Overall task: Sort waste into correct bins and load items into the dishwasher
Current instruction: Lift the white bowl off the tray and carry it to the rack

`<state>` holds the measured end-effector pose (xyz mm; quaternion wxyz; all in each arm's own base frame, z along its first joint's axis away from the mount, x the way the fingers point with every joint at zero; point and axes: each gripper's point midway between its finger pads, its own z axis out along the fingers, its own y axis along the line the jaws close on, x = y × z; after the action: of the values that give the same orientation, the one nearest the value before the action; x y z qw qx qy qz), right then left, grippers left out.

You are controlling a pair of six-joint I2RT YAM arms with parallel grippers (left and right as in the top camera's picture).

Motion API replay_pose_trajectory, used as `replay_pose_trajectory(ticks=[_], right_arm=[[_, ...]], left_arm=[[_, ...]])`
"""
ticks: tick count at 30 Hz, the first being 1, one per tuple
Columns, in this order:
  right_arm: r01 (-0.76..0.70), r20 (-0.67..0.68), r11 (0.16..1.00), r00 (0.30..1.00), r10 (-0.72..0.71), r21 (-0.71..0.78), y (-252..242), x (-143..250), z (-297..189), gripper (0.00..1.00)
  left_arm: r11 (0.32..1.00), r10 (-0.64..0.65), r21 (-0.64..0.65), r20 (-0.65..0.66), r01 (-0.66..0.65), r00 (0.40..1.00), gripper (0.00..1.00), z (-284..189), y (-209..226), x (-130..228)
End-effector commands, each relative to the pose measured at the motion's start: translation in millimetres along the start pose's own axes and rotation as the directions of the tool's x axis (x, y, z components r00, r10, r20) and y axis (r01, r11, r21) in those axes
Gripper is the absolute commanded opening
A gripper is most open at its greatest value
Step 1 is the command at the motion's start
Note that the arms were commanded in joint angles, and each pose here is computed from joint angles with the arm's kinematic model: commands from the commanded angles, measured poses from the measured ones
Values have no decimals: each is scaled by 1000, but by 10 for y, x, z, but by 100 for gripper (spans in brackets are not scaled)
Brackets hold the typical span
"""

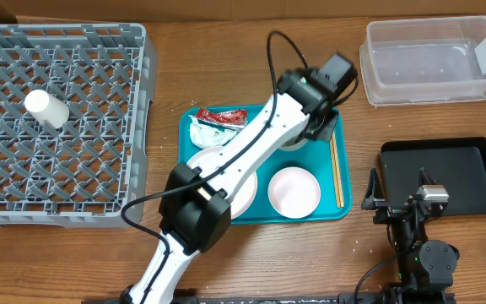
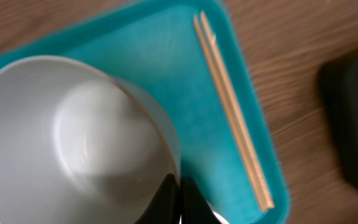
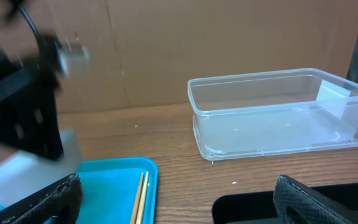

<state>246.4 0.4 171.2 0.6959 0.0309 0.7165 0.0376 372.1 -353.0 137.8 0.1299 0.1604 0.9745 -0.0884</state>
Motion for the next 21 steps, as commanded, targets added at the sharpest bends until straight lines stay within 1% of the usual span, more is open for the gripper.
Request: replay_pose_trajectory(ticks=[1,5,7,9,10,12,13,15,16,19,21], right_arm=[[1,5,1000,1000,-1,12,-26,14,1,100],[1,5,1000,1000,-1,12,-26,14,1,100],[1,5,1000,1000,-1,12,-26,14,1,100],[1,5,1000,1000,-1,12,-26,14,1,100],[1,5,1000,1000,-1,12,-26,14,1,99],[1,5,1000,1000,-1,12,-26,14,1,100],[1,5,1000,1000,-1,12,-26,14,1,100],[1,5,1000,1000,-1,12,-26,14,1,100],[1,5,1000,1000,-1,12,-26,14,1,100],[1,5,1000,1000,-1,12,-27,14,1,99],[1,5,1000,1000,-1,12,-26,14,1,100]], left_arm=[[988,-152,46,103,148,983,4,-558,160,-350],[968,-245,87,151,234,958,4,-1083,527,-518],[953,-303,81,181,293,936,4,-1316,854,-573],[931,-366,72,189,359,911,4,-1505,1200,-555],[904,-427,74,176,421,887,4,-1645,1501,-491],[915,-392,176,163,364,905,4,-1787,1629,-515],[904,-402,226,155,364,902,4,-1853,1691,-520],[866,-435,336,141,370,889,4,-2015,1835,-528],[837,-456,404,138,370,879,4,-2138,1942,-528],[809,-445,494,161,318,881,4,-2356,2083,-501],[812,-440,498,178,305,880,4,-2448,2183,-433]])
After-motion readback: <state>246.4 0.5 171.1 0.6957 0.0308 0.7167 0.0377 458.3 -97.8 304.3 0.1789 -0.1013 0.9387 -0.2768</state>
